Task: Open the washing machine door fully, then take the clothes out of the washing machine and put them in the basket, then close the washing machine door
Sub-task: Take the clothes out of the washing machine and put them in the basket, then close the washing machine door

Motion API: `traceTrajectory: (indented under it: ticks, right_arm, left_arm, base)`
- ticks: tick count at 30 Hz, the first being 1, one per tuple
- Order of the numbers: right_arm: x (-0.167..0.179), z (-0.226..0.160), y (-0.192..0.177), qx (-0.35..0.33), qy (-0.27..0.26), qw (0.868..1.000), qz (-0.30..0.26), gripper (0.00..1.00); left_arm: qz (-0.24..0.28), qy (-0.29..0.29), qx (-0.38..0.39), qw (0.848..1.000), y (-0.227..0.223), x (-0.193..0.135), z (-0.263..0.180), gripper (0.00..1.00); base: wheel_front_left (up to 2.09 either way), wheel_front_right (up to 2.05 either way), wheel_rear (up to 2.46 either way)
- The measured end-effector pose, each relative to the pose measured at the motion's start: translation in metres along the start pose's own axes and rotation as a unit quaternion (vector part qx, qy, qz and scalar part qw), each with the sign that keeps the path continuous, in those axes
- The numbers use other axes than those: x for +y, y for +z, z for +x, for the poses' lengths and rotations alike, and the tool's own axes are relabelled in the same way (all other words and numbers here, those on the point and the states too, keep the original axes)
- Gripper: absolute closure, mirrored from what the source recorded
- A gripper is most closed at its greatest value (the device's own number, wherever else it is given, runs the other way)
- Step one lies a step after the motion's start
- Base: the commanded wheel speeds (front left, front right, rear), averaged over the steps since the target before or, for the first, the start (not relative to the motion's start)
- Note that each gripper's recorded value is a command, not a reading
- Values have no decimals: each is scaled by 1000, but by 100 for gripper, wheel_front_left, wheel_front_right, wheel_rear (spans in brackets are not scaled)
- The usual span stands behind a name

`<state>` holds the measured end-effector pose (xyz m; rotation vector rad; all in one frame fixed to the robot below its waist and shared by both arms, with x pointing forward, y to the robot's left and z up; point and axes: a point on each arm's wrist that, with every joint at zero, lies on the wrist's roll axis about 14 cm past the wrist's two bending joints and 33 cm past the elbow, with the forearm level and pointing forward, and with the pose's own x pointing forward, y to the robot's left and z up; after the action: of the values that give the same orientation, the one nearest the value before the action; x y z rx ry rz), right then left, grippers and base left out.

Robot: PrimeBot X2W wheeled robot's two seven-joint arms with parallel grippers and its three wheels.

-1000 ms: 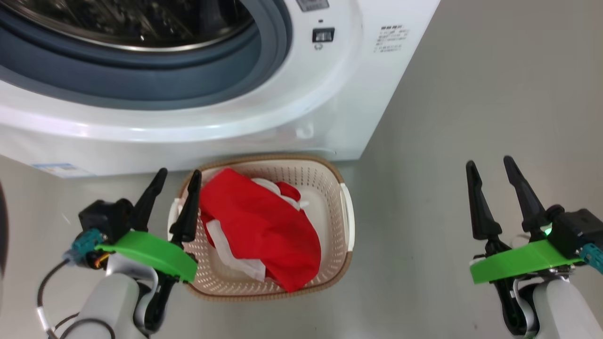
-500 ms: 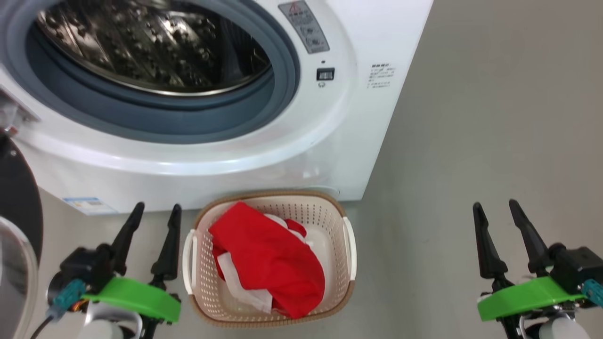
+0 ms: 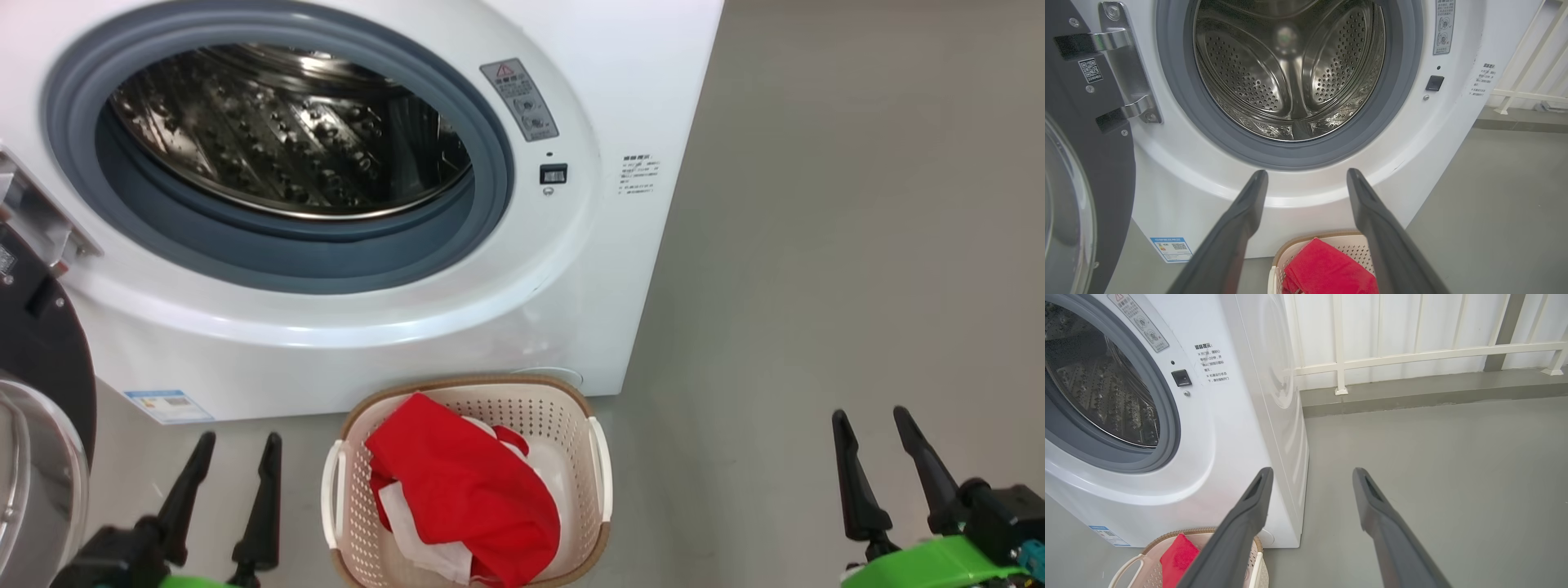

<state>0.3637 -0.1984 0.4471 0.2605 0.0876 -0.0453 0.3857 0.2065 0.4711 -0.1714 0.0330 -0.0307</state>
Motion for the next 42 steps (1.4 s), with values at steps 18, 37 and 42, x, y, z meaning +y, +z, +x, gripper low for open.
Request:
traceTrajectory:
  ticks: [18, 37, 42]
  right_arm:
    - [-6, -11, -6, 10, -10, 1000, 0, 0]
    - [-3, -9, -5, 9, -5, 1000, 0, 0]
    - [-2, -9, -6, 10, -4, 1000, 0, 0]
  left_arm:
    - [-3, 12, -6, 1000, 2, 2, -14, 0]
    - [1, 16, -10, 1000, 4, 4, -17, 0]
    - [-1, 20, -11, 1000, 5, 5, -17, 0]
  base:
    - [0, 0, 0]
    - [-81, 81, 0]
    - [-119, 117, 2]
